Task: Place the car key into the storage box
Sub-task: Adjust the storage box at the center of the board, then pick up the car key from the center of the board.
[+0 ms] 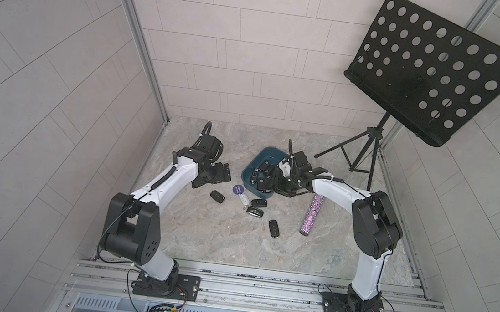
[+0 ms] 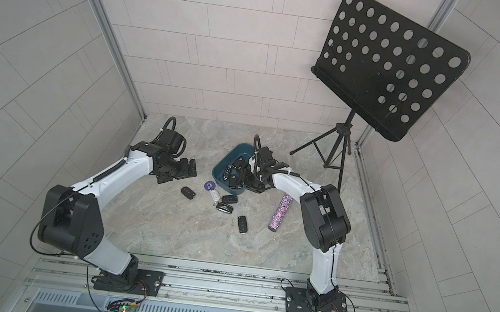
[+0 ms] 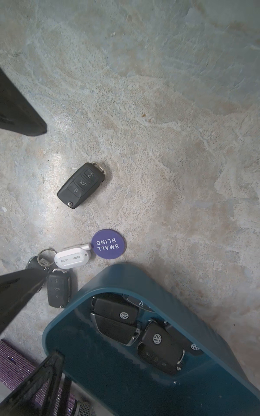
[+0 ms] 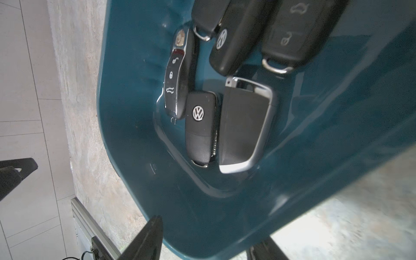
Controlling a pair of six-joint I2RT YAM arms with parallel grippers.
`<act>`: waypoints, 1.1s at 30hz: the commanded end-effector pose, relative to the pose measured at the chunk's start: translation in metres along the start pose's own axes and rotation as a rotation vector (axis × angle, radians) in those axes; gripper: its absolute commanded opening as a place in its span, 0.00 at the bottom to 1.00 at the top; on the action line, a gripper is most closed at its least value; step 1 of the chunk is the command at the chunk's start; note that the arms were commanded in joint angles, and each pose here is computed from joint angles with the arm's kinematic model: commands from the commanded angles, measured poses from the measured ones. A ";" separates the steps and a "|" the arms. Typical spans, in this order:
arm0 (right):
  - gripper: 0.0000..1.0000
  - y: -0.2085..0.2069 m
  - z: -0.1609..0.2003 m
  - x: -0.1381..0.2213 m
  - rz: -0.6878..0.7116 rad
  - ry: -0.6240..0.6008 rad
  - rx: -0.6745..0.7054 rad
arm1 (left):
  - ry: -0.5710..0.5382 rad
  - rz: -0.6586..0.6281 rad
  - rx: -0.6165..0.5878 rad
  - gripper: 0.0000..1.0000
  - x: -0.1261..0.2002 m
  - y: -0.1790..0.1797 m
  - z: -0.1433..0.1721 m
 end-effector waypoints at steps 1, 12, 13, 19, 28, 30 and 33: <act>0.64 0.010 0.000 0.010 -0.003 -0.018 0.024 | 0.017 -0.009 -0.010 1.00 0.005 0.004 0.008; 0.77 -0.020 0.063 0.073 0.165 0.009 0.188 | 0.074 0.146 -0.007 1.00 0.006 -0.008 0.029; 0.77 -0.022 0.071 0.078 0.182 0.010 0.203 | 0.078 0.157 -0.007 1.00 0.007 -0.008 0.032; 0.78 -0.035 0.114 0.090 0.271 0.030 0.295 | 0.109 0.176 0.004 1.00 0.005 -0.005 0.048; 0.79 -0.032 0.148 0.073 0.361 0.076 0.466 | 0.146 0.175 0.004 1.00 0.003 0.002 0.070; 0.79 -0.031 0.153 0.066 0.365 0.086 0.479 | 0.148 0.172 -0.005 1.00 0.004 0.003 0.072; 0.79 -0.028 0.156 0.055 0.365 0.091 0.492 | 0.146 0.167 -0.018 1.00 0.005 0.004 0.072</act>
Point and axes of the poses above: each gripper's point midway between its finger pads, its own x axis back along the fingers, its own y axis along the line the jaws close on, z = x × y, the point moved 6 cm from there along x, back along the fingers, and after that the axes turned 8 degrees about -x, right-handed, at the moved point
